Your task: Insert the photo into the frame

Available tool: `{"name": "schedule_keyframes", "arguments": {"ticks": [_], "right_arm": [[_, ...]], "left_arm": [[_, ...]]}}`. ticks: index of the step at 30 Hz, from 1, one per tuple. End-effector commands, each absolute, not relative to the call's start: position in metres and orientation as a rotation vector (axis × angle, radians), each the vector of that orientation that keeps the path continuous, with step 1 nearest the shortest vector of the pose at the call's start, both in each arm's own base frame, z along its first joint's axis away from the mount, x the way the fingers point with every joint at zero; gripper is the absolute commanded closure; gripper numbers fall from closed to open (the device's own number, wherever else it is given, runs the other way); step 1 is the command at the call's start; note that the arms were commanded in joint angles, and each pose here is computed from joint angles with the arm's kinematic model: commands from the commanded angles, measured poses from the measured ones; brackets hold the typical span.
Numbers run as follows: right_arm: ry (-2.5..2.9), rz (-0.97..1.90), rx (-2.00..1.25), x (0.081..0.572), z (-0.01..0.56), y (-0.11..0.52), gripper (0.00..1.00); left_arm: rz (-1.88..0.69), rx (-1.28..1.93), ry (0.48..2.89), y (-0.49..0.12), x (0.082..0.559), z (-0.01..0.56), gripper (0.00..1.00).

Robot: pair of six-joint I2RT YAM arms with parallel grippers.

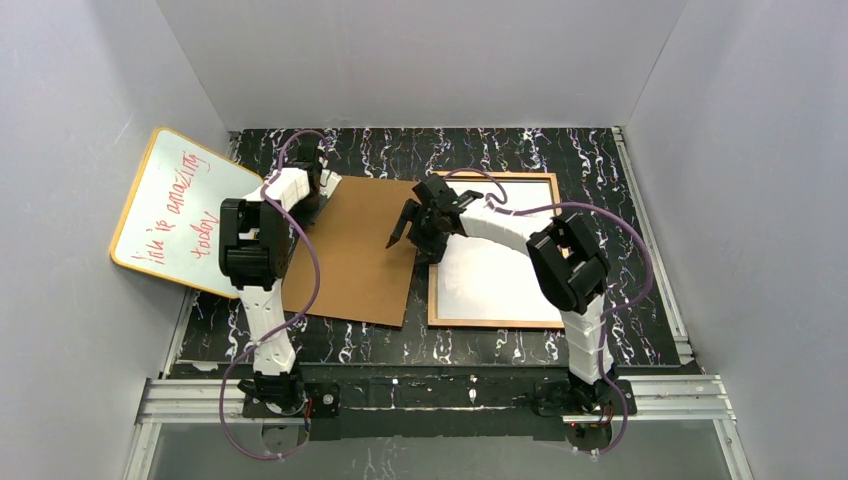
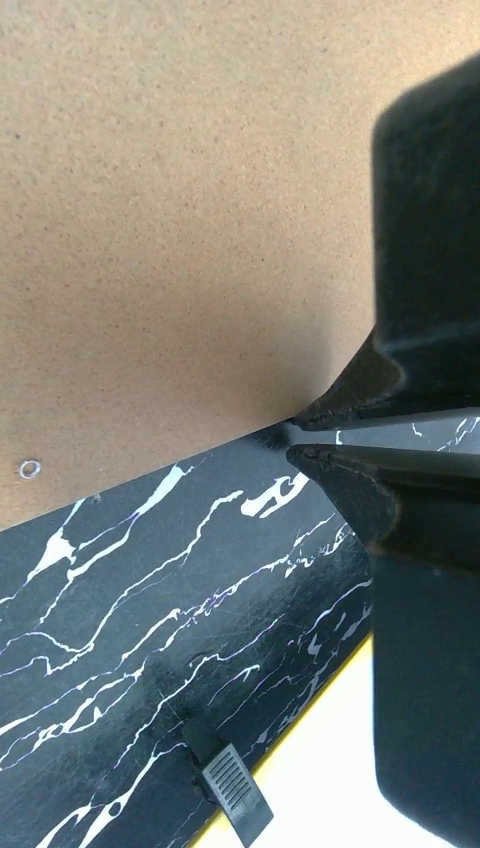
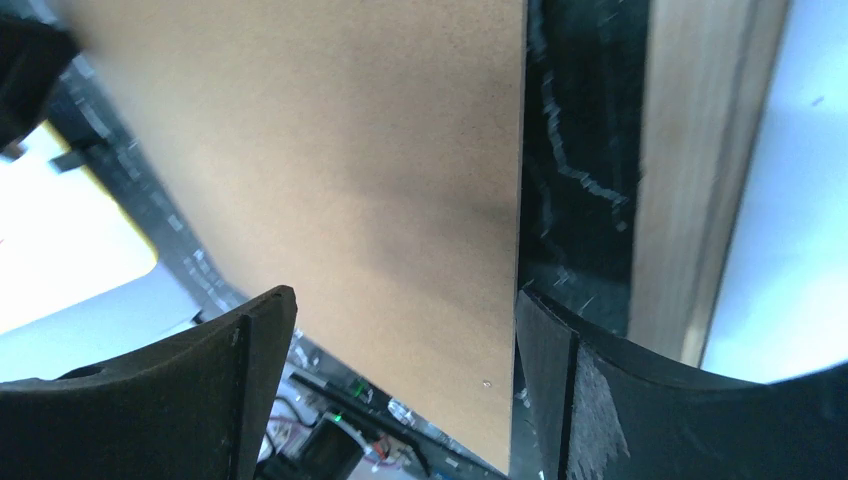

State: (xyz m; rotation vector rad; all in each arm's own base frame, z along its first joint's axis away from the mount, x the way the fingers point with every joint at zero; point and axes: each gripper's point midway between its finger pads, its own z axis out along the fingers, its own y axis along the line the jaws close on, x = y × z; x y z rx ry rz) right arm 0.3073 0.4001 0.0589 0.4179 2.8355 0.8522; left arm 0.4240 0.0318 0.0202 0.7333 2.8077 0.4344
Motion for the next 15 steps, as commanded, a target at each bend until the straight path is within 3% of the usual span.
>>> {"name": "schedule_keyframes", "arguments": {"ticks": [1,8,15], "right_arm": [[2.546,1.364,0.274,0.312,0.182,0.444,0.13],[2.461,1.422,0.289,0.303,0.217,0.433,0.14],[2.447,1.399,0.414,0.298,0.205,0.408,0.15]], "left_arm": [[0.107,0.79,3.074,-0.005,0.357,-0.031,0.89],[-0.008,0.801,3.078,-0.024,0.349,-0.03,0.9],[-0.216,0.88,3.057,-0.07,0.336,-0.019,0.91]]}}
